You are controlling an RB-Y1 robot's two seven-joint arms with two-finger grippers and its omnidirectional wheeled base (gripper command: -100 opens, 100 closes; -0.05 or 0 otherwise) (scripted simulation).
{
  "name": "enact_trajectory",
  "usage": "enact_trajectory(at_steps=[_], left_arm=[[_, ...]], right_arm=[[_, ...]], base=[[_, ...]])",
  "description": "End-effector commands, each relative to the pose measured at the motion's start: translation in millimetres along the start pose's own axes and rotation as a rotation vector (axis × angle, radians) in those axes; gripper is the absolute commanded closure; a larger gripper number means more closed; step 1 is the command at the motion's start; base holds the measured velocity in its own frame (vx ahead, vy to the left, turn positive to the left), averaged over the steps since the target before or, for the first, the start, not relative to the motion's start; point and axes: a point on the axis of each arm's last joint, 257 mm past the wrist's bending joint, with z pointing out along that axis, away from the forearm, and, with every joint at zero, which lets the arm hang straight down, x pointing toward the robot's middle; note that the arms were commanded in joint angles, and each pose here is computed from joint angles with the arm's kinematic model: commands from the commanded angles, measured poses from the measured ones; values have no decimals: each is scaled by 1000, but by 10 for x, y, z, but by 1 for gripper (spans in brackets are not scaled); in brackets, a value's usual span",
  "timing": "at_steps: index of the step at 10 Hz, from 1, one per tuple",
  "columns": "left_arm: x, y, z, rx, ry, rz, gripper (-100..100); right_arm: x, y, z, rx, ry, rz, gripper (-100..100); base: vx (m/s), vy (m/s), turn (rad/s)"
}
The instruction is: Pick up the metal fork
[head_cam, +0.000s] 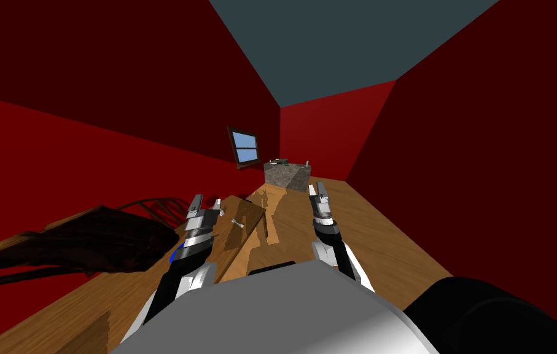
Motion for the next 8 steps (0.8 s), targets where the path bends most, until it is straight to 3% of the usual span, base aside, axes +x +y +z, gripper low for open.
enact_trajectory(at_steps=[1,3,6,7,8], left_arm=[[2,177,-109,-49,33,17,-100],[-31,430,-286,-118,55,28,-100],[-148,897,-716,-259,73,39,-100],[-159,943,-745,-271,72,40,-100],[-216,1116,-943,-328,73,42,-100]], right_arm=[[0,0,0,0,0,0,0],[0,0,0,0,0,0,0],[0,0,0,0,0,0,0],[0,0,0,0,0,0,0],[0,0,0,0,0,0,0]], base=[[-26,-40,-41],[-50,-99,-39],[-45,-118,-62],[-27,-93,-13],[-23,-84,-38]])
